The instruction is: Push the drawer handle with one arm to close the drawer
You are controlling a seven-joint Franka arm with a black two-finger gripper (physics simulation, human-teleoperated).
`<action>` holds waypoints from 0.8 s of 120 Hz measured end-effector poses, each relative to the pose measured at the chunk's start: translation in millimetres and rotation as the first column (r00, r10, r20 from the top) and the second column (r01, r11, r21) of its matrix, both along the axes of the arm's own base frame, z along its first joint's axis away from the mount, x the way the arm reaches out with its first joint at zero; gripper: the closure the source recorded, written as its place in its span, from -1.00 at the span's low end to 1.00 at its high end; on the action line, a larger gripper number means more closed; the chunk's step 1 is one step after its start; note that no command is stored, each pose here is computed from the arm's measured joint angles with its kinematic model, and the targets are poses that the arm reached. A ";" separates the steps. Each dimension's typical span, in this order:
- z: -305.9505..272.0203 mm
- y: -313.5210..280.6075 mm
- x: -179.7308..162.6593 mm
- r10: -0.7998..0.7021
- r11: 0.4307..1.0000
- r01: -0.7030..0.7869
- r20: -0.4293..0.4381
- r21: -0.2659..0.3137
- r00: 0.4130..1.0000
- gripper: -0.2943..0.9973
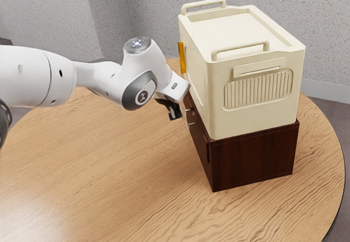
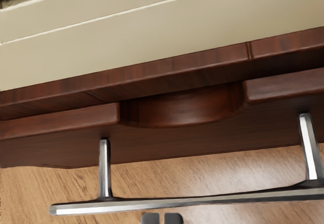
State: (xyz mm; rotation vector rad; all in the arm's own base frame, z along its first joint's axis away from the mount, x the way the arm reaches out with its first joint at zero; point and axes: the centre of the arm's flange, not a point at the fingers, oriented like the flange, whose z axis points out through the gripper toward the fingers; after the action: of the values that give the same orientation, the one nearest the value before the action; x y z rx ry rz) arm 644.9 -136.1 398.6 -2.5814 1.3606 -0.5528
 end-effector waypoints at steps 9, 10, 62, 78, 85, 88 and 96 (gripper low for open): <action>2.4 -3.2 1.8 -0.005 1.000 0.005 0.005 -0.002 1.000 0.66; 2.5 -3.8 1.9 -0.006 1.000 0.006 0.006 -0.002 1.000 0.66; 15.5 51.9 -53.6 0.117 0.988 -0.120 -0.042 -0.098 0.992 0.67; 86.6 139.5 -104.6 0.363 0.904 -0.368 -0.062 -0.220 0.930 0.54; 151.8 187.8 -118.8 0.523 0.803 -0.517 -0.066 -0.297 0.850 0.34; 189.4 211.6 -121.4 0.591 0.749 -0.577 -0.066 -0.326 0.804 0.25; 252.9 267.2 -139.2 0.736 0.602 -0.719 -0.106 -0.349 0.668 0.04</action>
State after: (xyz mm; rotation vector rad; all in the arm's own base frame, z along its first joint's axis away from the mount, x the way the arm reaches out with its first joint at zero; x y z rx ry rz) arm 505.7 131.0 651.5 -3.0444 0.0627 -0.7397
